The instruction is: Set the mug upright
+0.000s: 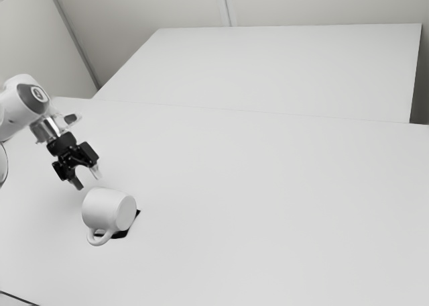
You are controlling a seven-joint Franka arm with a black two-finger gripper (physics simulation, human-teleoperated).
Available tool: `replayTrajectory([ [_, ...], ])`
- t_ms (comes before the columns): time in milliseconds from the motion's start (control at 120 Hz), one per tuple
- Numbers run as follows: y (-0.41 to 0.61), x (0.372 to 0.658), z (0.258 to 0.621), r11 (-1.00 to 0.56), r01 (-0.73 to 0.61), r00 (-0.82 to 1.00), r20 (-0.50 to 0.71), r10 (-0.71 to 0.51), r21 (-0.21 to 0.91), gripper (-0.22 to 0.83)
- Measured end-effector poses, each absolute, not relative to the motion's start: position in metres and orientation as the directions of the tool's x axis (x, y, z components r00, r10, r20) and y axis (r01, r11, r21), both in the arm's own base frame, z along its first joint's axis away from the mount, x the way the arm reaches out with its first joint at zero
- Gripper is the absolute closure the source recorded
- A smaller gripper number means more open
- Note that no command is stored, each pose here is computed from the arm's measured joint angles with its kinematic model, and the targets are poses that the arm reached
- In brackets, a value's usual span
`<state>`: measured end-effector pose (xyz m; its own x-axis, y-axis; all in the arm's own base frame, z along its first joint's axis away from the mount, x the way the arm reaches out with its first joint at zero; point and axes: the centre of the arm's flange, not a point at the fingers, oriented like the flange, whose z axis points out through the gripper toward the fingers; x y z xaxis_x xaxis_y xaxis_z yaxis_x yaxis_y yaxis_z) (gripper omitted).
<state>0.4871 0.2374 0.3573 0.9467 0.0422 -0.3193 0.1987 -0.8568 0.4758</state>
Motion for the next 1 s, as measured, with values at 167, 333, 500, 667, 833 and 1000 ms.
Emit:
replayTrajectory([
  [167,0.233,0.472,0.334,-0.792,0.275,0.923,-0.379,0.060,0.545,0.00],
  [333,0.229,0.461,0.321,-0.731,0.336,0.902,-0.427,0.067,0.594,0.00],
  [500,0.220,0.451,0.311,-0.661,0.397,0.876,-0.478,0.066,0.637,0.00],
  [667,0.218,0.440,0.304,-0.606,0.451,0.853,-0.516,0.077,0.656,0.28],
  [833,0.222,0.431,0.302,-0.585,0.482,0.838,-0.538,0.091,0.653,0.59],
  [1000,0.220,0.432,0.311,-0.588,0.473,0.844,-0.528,0.089,0.656,0.68],
])
